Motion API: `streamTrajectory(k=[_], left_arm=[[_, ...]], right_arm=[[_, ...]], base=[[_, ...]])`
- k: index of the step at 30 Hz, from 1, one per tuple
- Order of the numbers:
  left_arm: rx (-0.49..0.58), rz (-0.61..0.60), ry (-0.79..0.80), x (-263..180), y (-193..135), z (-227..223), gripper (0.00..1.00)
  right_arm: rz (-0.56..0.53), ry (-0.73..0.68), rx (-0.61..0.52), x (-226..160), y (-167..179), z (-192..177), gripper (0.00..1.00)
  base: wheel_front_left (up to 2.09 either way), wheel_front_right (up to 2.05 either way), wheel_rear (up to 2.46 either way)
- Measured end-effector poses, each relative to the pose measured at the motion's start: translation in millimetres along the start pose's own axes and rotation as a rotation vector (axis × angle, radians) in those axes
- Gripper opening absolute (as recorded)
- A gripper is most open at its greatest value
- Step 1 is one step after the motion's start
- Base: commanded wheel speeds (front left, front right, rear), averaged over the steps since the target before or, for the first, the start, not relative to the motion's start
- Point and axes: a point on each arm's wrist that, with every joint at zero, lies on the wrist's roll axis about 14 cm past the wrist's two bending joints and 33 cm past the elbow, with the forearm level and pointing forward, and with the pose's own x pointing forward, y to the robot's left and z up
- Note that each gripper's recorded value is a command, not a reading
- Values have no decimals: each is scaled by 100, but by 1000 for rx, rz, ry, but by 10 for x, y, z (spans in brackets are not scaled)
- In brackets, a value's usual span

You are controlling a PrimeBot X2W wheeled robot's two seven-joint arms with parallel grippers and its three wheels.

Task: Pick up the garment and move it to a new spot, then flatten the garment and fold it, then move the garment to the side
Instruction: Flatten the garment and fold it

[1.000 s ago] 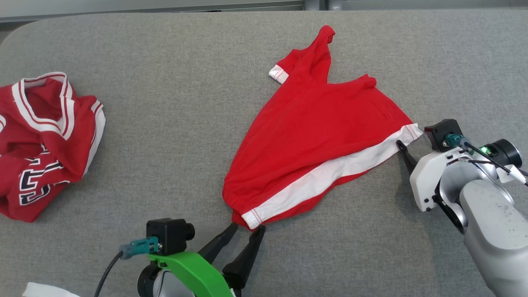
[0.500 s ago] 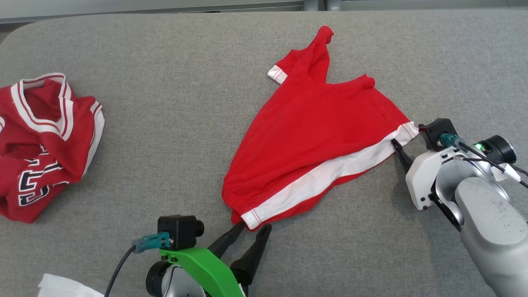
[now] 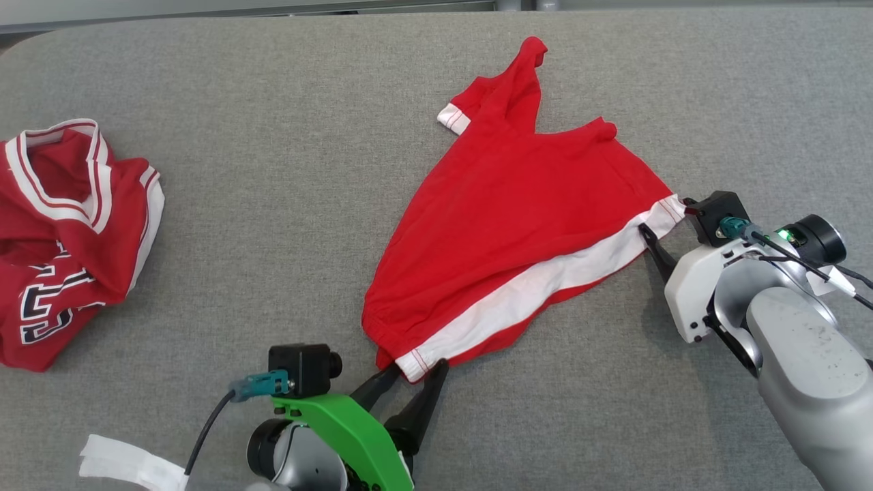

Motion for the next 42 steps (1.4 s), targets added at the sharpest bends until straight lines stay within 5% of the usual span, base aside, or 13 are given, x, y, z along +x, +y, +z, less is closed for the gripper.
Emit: streamTrajectory(k=[4, 5, 6, 7, 8, 10, 12, 22, 29, 35, 42], left_arm=[[7, -5, 1, 43, 10, 4, 100], [8, -6, 2, 54, 13, 3, 100], [9, -5, 2, 63, 21, 2, 100], [10, -5, 4, 73, 30, -6, 84], [10, -5, 6, 85, 36, -12, 58], [12, -8, 4, 109, 42, -7, 9], [16, -13, 1, 130, 47, 3, 0], [49, -19, -178, -91, 144, 709, 0], [190, -141, -297, -271, -203, 1582, 0], [452, -118, -312, -132, -270, 2398, 0], [571, -107, -377, 394, -326, 3290, 0]], right_arm=[[7, 4, -10, 7, 14, -10, 100], [9, 5, -12, 11, 20, -13, 82], [11, 6, -14, 15, 24, -15, 50], [18, 5, -16, 22, 41, -16, 16], [24, 4, -11, 28, 58, -18, 0], [35, -12, -4, 39, 92, 0, 0], [30, -38, 11, 40, 69, 51, 0], [-48, -408, 287, -363, -318, 913, 0], [15, -616, 465, -856, -449, 1623, 0], [34, -693, 458, -834, -681, 2224, 0], [-38, -799, 462, -386, -1138, 3026, 0]], base=[[0, 0, 0], [0, 0, 0], [0, 0, 0], [0, 0, 0], [0, 0, 0], [0, 0, 0], [0, 0, 0], [0, 0, 0], [0, 0, 0], [0, 0, 0], [0, 0, 0]])
